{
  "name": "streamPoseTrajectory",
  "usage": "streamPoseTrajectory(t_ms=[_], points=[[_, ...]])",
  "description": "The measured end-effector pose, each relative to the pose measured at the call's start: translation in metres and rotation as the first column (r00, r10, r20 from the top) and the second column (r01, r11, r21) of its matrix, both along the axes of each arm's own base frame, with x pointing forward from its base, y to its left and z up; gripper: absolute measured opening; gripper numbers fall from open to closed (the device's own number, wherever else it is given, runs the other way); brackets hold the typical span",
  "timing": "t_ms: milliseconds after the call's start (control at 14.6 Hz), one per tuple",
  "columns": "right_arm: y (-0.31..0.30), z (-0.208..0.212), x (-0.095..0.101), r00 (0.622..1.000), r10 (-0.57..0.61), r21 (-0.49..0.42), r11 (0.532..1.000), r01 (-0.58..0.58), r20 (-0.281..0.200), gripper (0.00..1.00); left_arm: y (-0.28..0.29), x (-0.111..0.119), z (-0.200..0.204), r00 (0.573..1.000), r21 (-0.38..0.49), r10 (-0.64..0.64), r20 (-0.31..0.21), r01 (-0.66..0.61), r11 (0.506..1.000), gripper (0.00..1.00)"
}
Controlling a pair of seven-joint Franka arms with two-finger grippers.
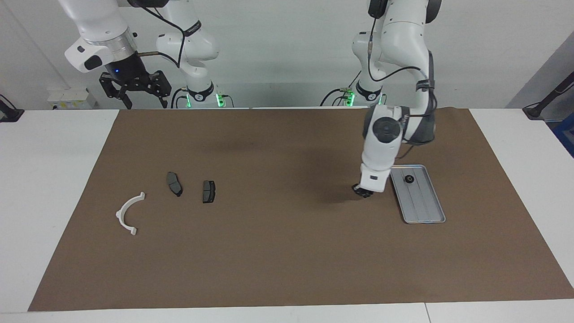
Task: Pick bearing gear from pile to tray
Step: 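Place the second bearing with the left gripper into the silver tray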
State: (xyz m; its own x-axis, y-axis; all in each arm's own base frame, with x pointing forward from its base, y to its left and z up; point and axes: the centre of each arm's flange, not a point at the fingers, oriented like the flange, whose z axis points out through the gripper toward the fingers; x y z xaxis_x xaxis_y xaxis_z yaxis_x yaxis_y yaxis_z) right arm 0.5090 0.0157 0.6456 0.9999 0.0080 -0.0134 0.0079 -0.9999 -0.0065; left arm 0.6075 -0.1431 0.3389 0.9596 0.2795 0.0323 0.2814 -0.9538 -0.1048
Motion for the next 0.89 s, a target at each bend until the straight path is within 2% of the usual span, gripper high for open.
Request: streamPoseTrajectory(t_ms=[137,274,410,615,889], points=[[0.002,-0.001,0.001,1.000,0.003,0.000,1.000,-0.003,0.002,1.00,0.071,0.012,0.001,0.996,-0.005,-0.091,-0.020,0.091,0.996,0.23],[0.001,-0.001,0.002,1.000,0.001,0.000,1.000,-0.001,0.004,1.00,0.122,0.014,-0.003,0.980,-0.041,-0.194,-0.036,0.192,0.980,0.23],[0.000,-0.001,0.002,1.000,-0.001,0.000,1.000,0.001,0.006,1.00,0.151,0.013,-0.007,0.965,-0.095,-0.261,-0.019,0.258,0.961,0.23],[0.000,-0.001,0.002,1.000,0.008,0.000,1.000,-0.008,0.006,1.00,0.152,0.014,-0.015,0.952,-0.106,-0.306,0.005,0.304,0.947,0.23],[0.000,-0.003,0.003,1.000,0.030,0.000,1.000,-0.030,0.004,1.00,0.142,0.015,-0.024,0.937,-0.110,-0.349,0.004,0.348,0.931,0.23]])
